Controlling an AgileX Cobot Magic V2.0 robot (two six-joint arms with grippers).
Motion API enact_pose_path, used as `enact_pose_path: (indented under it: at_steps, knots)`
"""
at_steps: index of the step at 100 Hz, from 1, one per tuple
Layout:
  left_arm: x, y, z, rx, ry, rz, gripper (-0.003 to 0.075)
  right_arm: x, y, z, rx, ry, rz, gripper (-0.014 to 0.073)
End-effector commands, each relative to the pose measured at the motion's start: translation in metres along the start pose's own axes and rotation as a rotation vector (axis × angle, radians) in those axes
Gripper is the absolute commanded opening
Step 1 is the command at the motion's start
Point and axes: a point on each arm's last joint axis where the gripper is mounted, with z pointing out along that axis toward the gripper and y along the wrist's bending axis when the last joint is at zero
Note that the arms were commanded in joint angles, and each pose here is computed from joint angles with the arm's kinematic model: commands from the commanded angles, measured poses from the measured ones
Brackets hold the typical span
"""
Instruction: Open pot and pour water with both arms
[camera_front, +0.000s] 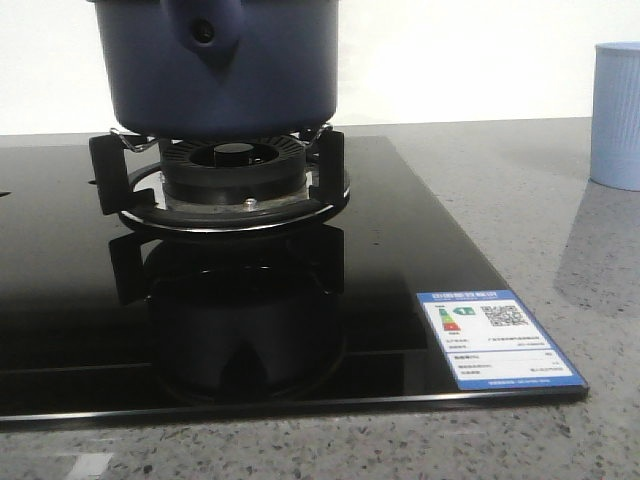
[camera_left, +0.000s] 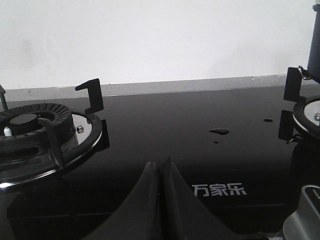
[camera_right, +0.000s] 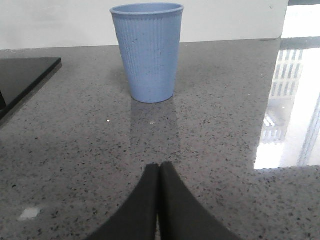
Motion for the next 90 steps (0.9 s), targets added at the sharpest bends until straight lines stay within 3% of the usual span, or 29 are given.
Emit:
enact_pose_path:
  at_steps: [1, 90]
  knots:
    - [-0.0051, 0.0004, -0.0021, -0.005, -0.094, -0.017, -0.0020, 0.0000, 0.0001, 0.0002, 0.000, -0.076, -0.021, -0.0049]
    - [-0.0051, 0.0004, -0.0021, -0.005, -0.094, -0.017, -0.0020, -0.0025, 0.0004, -0.0001, -0.002, -0.099, -0.021, -0.0049]
